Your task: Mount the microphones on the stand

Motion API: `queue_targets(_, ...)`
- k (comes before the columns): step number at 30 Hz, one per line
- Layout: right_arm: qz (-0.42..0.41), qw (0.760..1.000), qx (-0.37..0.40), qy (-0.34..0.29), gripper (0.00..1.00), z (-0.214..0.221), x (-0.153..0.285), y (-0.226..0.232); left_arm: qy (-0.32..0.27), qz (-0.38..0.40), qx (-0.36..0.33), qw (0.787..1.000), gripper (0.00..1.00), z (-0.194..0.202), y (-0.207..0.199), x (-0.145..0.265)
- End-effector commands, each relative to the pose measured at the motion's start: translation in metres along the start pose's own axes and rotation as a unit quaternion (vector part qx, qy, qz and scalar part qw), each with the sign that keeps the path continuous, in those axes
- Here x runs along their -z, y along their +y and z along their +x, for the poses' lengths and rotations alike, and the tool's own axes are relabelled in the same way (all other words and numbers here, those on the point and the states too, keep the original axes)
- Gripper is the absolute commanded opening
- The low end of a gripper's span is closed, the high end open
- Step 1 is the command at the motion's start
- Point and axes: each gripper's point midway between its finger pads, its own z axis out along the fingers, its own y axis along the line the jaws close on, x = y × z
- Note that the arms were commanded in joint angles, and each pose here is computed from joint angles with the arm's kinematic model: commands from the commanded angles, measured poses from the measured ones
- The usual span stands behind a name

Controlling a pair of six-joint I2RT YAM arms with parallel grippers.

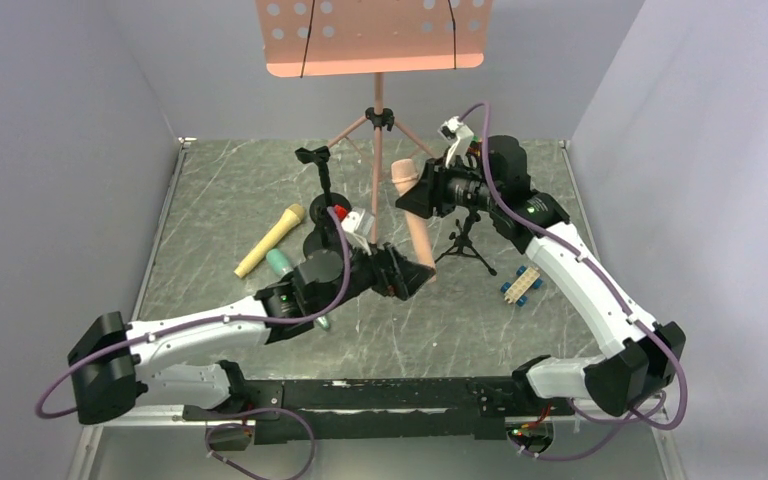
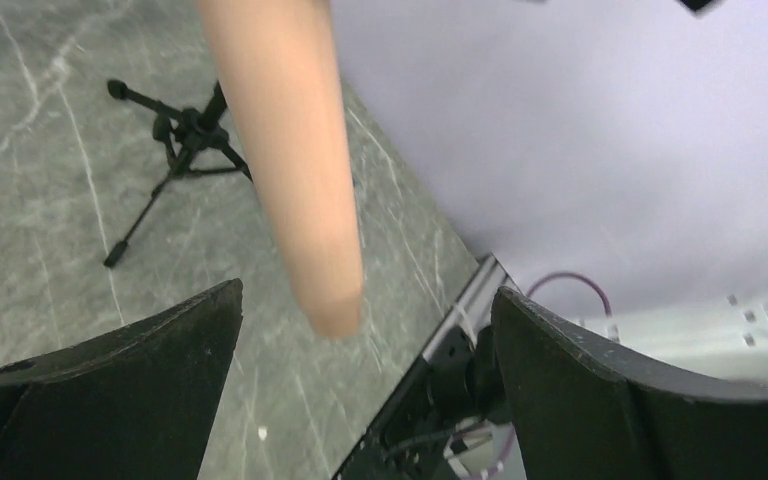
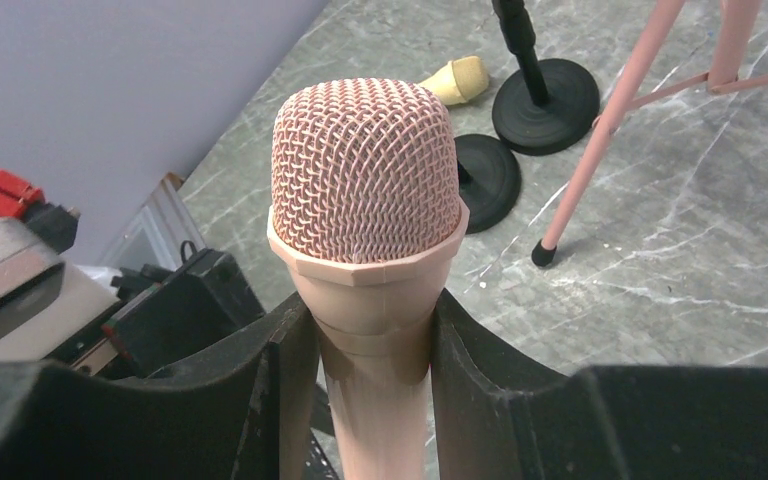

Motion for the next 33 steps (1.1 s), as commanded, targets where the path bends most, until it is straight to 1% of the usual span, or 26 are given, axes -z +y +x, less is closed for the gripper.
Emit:
queue_targets(1, -0.037, 0.998, -0.001, -0.045, 0.12, -0.017, 0.016, 0.017, -0.049, -0.05, -0.007, 0.997, 0.97, -0.028, 0.002, -0.024)
queue_targets(3, -0.041, 0.998, -0.005, -0.05, 0.12, -0.017, 0.02, 0.018, -0.042, -0.072, -0.01, 0.996, 0.96, -0.027, 0.006, -0.032)
queue_targets(6, -0.047, 0.998, -0.009, -0.051, 0.13, -0.015, 0.022, 0.019, -0.037, -0.085, -0.026, 0.995, 0.9, -0.026, 0.01, -0.043)
queue_targets(8, -0.05, 0.997, -0.013, -0.052, 0.13, -0.013, 0.024, 0.02, -0.038, -0.088, -0.037, 0.995, 0.83, -0.027, 0.01, -0.048)
queue_targets(11, -0.052, 0.997, -0.016, -0.053, 0.13, -0.012, 0.025, 0.019, -0.03, -0.088, -0.047, 0.995, 0.7, -0.026, 0.009, -0.052)
queue_targets(14, -0.052, 0.997, -0.02, -0.054, 0.13, -0.01, 0.026, 0.019, -0.026, -0.081, -0.057, 0.995, 0.5, -0.025, 0.007, -0.053)
queue_targets(15, -0.051, 0.997, -0.02, -0.055, 0.14, -0.01, 0.027, 0.018, -0.026, -0.079, -0.059, 0.995, 0.41, -0.026, 0.007, -0.053)
queue_targets(16, -0.051, 0.997, -0.021, -0.055, 0.14, -0.009, 0.027, 0.017, -0.025, -0.077, -0.062, 0.995, 0.29, -0.025, 0.006, -0.052)
queue_targets(17, -0.051, 0.997, -0.021, -0.055, 0.14, -0.009, 0.027, 0.017, -0.024, -0.077, -0.064, 0.995, 0.13, -0.025, 0.006, -0.052)
queue_targets(18, -0.051, 0.997, -0.023, -0.054, 0.14, -0.007, 0.028, 0.016, -0.023, -0.079, -0.066, 0.994, 0.01, -0.025, 0.007, -0.051)
queue_targets(21, -0.054, 0.997, -0.023, -0.053, 0.16, -0.005, 0.029, 0.016, -0.021, -0.081, -0.074, 0.994, 0.0, -0.026, 0.008, -0.047)
queue_targets(22, -0.055, 0.997, -0.022, -0.053, 0.21, -0.004, 0.029, 0.017, -0.022, -0.08, -0.079, 0.993, 0.0, -0.027, 0.007, -0.045)
queue_targets(23, -0.058, 0.997, -0.018, -0.052, 0.31, -0.003, 0.03, 0.017, -0.021, -0.079, -0.086, 0.993, 0.0, -0.028, 0.007, -0.044)
queue_targets(26, -0.081, 0.996, 0.013, -0.047, 0.72, 0.004, 0.034, 0.022, -0.014, -0.076, -0.112, 0.991, 0.0, -0.031, 0.007, -0.037)
queue_targets(27, -0.088, 0.995, 0.028, -0.044, 0.82, 0.006, 0.037, 0.024, -0.006, -0.072, -0.123, 0.99, 0.0, -0.031, 0.006, -0.035)
queue_targets(29, -0.105, 0.992, 0.061, -0.036, 0.99, 0.01, 0.042, 0.028, 0.011, -0.049, -0.153, 0.987, 0.0, -0.03, 0.004, -0.028)
queue_targets(31, -0.116, 0.988, 0.097, -0.03, 1.0, 0.013, 0.049, 0.029, 0.026, -0.015, -0.184, 0.982, 0.0, -0.029, 0.0, -0.02)
queue_targets(33, -0.13, 0.981, 0.143, -0.023, 1.0, 0.016, 0.061, 0.033, 0.039, 0.001, -0.207, 0.978, 0.0, -0.033, 0.002, -0.008)
